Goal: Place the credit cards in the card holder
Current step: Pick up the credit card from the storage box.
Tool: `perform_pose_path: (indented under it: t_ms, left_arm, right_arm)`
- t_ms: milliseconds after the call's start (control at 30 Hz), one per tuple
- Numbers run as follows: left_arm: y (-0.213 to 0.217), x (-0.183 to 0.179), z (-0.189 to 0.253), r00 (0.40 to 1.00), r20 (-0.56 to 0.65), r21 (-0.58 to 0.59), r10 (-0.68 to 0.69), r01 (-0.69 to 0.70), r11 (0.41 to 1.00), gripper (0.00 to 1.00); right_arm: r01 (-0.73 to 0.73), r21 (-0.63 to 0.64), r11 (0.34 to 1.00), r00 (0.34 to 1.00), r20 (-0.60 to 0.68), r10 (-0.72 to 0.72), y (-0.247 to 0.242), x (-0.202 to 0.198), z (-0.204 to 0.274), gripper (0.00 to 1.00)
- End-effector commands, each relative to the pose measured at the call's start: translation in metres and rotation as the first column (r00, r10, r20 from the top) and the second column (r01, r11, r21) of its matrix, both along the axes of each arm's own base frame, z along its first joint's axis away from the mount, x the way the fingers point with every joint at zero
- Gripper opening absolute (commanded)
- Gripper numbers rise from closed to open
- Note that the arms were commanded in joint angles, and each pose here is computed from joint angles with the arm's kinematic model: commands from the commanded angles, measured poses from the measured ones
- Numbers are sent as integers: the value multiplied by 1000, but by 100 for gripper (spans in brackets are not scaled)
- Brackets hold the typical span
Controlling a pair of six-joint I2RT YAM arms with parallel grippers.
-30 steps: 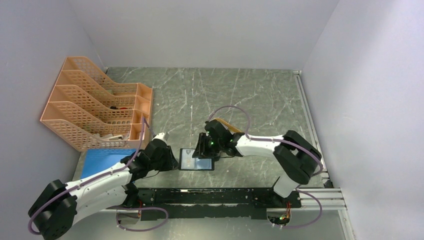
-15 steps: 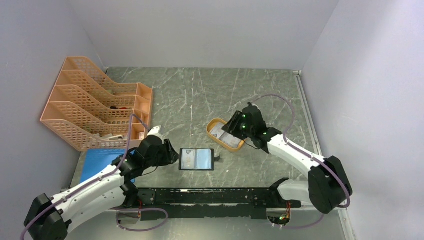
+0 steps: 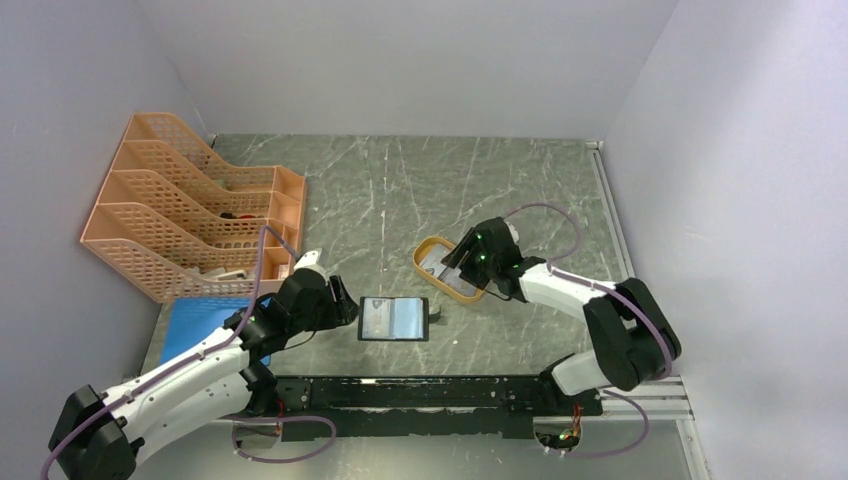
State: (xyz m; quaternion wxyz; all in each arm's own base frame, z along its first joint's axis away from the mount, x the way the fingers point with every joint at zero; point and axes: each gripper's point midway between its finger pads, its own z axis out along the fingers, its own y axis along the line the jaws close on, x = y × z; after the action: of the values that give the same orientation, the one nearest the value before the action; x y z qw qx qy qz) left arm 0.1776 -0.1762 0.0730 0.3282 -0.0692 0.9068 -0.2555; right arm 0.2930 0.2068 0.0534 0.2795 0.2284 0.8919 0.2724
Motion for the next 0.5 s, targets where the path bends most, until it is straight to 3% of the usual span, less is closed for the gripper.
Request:
perform_pose_path:
  t_ms: [0, 467]
  left_arm:
    - [0, 6, 10, 1000, 20, -4, 21, -21, 1000, 57]
    - [1, 5, 3, 1000, -3, 3, 31, -31, 1000, 54]
  right_arm:
    - [81, 16, 997, 997, -5, -81, 2, 19, -3, 62]
    - [115, -43, 992, 989, -84, -118, 1, 24, -33, 49]
